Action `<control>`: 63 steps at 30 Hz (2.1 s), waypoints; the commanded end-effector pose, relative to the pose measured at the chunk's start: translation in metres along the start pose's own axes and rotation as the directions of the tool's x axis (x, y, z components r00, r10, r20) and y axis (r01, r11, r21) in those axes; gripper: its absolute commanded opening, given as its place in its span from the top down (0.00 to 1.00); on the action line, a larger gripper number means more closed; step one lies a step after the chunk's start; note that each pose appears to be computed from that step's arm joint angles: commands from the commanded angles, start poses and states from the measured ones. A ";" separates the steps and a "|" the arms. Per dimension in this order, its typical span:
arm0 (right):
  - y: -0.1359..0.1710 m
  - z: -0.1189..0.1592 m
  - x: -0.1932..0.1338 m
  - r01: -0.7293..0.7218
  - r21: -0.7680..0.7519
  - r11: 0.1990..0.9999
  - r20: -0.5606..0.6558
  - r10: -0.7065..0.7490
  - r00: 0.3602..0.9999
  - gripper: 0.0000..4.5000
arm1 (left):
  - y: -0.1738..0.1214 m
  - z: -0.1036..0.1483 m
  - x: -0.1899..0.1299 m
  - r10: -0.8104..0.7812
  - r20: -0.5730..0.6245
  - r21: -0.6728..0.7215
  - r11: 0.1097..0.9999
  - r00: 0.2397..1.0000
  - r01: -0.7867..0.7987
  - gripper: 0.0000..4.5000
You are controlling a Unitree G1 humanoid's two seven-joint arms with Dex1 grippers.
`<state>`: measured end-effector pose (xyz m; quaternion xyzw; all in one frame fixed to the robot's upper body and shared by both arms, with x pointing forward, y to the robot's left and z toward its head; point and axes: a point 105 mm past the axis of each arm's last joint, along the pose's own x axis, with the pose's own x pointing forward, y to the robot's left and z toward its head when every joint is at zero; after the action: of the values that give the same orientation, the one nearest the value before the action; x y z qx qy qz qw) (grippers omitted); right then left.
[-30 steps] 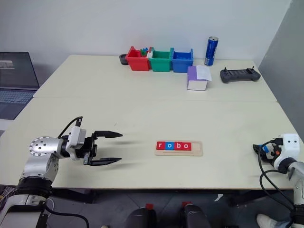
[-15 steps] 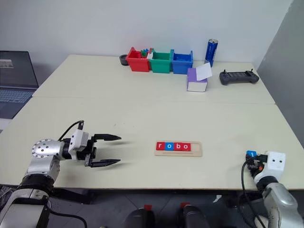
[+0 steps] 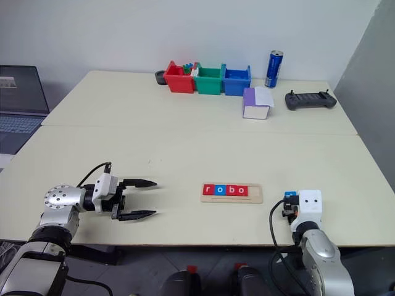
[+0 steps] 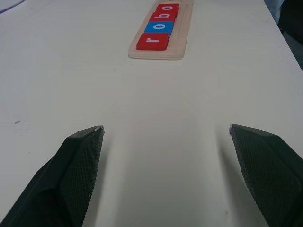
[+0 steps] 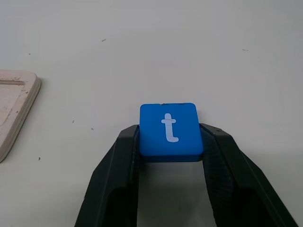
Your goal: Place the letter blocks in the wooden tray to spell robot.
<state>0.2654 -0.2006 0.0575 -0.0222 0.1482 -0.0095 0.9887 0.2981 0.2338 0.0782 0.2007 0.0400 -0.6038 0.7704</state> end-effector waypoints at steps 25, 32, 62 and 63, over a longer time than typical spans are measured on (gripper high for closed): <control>-0.060 0.052 0.008 -0.801 -0.319 0.506 -0.359 0.718 0.597 0.01 | 0.017 0.064 0.002 -0.054 0.190 0.067 0.997 0.980 0.042 0.00; -0.062 0.042 0.027 -0.837 -0.375 0.398 -0.467 0.699 0.542 0.01 | 0.007 0.078 -0.004 -0.094 0.217 0.027 0.996 0.972 0.090 0.00; -0.021 0.082 0.015 -0.844 -0.447 0.298 -0.436 0.751 0.496 0.90 | 0.004 0.080 -0.004 -0.095 0.178 0.027 0.995 0.979 0.092 0.00; -0.021 0.086 0.012 -0.838 -0.441 0.323 -0.414 0.755 0.508 0.87 | 0.004 0.079 -0.005 -0.091 0.176 0.026 0.996 0.980 0.088 0.00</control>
<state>0.3027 -0.2175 0.1140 -0.2603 0.2255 0.5381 0.7694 0.2851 0.2050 0.1441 0.1383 -0.0086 -0.6628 0.7358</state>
